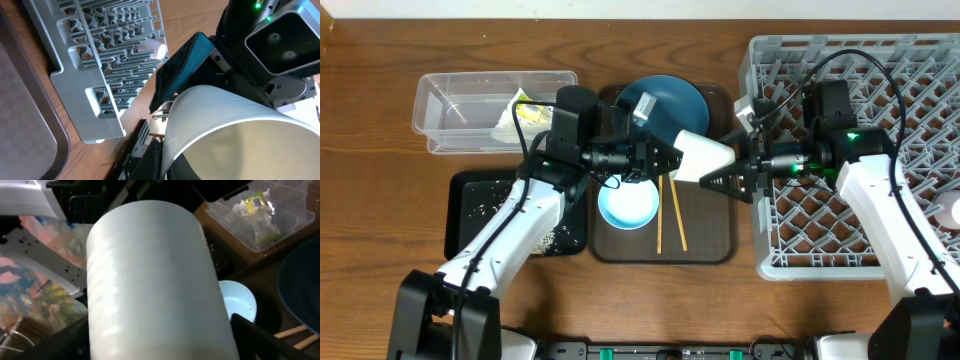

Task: Sort waste into correct bins and load items into the dishwasher rack
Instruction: 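Hand the cream cup from the left gripper to the right gripper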

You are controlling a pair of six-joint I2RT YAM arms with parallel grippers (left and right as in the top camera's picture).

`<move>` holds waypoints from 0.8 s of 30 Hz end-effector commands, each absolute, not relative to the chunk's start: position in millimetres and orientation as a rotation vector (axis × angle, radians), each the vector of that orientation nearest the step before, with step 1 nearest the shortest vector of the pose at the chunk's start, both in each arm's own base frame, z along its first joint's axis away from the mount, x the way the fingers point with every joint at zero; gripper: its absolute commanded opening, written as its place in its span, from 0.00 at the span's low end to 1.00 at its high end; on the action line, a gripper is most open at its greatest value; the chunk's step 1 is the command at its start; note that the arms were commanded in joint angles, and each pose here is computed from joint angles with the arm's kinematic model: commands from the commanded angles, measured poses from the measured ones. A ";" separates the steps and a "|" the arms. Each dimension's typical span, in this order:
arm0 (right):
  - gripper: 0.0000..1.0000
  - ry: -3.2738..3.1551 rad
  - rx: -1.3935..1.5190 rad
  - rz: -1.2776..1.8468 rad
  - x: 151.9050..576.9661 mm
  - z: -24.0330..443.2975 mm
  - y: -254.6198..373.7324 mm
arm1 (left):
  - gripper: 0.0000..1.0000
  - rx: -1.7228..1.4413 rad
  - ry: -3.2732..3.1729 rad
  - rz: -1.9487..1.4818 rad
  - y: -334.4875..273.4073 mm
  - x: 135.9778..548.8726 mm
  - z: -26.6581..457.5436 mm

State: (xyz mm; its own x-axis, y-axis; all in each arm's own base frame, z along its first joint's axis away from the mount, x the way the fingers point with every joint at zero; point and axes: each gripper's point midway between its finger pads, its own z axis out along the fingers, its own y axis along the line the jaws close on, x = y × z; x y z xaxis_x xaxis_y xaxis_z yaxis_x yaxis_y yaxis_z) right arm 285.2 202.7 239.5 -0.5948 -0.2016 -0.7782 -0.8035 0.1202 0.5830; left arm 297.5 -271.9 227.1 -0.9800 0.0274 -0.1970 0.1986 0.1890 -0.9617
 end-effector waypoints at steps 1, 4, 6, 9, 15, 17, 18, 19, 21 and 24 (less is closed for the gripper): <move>0.77 1.836 -0.984 1.543 280.3 245.1 206.7 | 0.06 0.229 2.312 -1.929 -272.5 295.9 230.4; 0.71 1.820 -0.991 1.540 281.4 246.6 207.1 | 0.06 0.226 2.314 -1.930 -272.5 295.9 230.4; 0.67 1.812 -0.995 1.535 282.2 247.1 207.2 | 0.06 0.223 2.315 -1.932 -272.5 295.9 230.4; 0.65 1.807 -0.996 1.538 282.1 247.8 207.3 | 0.06 0.221 2.316 -1.932 -272.5 296.0 230.3; 0.55 1.808 -0.996 1.536 282.2 247.6 207.3 | 0.07 0.220 2.316 -1.931 -272.5 296.0 230.3; 0.51 1.817 -0.997 1.527 282.8 246.1 207.0 | 0.12 0.213 2.316 -1.919 -272.3 297.8 229.4; 0.49 1.835 -0.997 1.508 284.1 243.1 206.5 | 0.15 0.218 2.310 -1.901 -272.1 299.5 228.4; 0.47 1.859 -0.996 1.485 285.5 239.1 205.6 | 0.17 0.240 2.294 -1.870 -271.8 301.8 227.2; 0.44 1.946 -0.971 1.431 290.1 228.2 202.7 | 0.27 0.301 2.260 -1.797 -270.8 306.0 223.3; 0.40 2.180 -0.863 1.272 303.7 200.3 190.3 | 0.28 0.287 2.309 -1.629 -263.6 314.2 200.4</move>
State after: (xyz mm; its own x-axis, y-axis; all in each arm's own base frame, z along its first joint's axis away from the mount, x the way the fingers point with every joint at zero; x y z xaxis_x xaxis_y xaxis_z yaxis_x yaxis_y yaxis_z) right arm 294.6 198.9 226.3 -0.6121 -0.2362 -0.7547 -0.7905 0.2084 0.5759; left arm 301.8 -269.2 215.4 -0.9720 0.0094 -0.2350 0.2302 0.2421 -0.9426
